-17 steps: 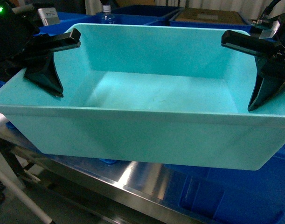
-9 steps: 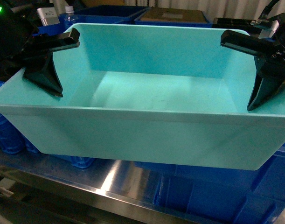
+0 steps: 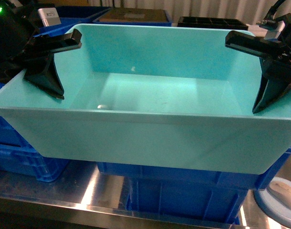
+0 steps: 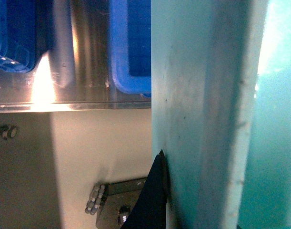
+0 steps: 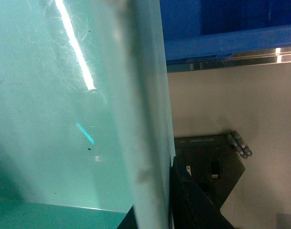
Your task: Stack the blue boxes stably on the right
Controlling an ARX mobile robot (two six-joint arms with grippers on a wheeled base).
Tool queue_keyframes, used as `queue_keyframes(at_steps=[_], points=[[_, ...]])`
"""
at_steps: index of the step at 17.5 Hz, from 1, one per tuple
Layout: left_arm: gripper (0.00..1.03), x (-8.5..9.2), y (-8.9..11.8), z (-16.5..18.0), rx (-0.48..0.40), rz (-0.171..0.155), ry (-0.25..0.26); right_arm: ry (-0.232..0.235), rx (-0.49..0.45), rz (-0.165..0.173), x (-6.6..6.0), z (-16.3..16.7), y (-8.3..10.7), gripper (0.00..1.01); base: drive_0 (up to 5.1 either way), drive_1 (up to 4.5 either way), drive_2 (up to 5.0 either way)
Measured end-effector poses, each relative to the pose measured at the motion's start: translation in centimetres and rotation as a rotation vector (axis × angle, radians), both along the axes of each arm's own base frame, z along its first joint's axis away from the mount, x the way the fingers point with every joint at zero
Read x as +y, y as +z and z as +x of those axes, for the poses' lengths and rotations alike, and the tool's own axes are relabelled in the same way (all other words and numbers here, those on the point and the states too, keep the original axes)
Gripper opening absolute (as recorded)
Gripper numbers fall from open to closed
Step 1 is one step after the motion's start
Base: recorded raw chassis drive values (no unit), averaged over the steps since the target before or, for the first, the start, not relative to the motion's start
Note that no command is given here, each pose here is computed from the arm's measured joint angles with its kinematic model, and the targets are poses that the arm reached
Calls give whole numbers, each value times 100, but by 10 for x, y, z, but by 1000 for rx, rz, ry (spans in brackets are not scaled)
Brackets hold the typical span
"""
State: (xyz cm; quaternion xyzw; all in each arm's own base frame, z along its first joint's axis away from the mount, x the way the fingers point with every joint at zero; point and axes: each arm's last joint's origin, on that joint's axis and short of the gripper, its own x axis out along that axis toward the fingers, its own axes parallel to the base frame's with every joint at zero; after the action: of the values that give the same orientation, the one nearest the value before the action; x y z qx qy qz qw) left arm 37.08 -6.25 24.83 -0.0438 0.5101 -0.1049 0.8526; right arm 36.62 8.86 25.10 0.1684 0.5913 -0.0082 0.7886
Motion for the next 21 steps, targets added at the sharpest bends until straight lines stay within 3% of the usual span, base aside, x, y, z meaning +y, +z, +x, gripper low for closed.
queue_keyframes(at_steps=[6,18,21], points=[[2,0,0,0,0,-1,-2,0,0,0,0,0,0,2,-145,-126,-165],[2,-1,1,-1,-2,-3,-4,-5,-1,1,-2,0,1,2,-2,426,-430],[2,-1,1,0,-5,-3,-4,-5,-2,2,-2,1,0,2,-2,34,-38]])
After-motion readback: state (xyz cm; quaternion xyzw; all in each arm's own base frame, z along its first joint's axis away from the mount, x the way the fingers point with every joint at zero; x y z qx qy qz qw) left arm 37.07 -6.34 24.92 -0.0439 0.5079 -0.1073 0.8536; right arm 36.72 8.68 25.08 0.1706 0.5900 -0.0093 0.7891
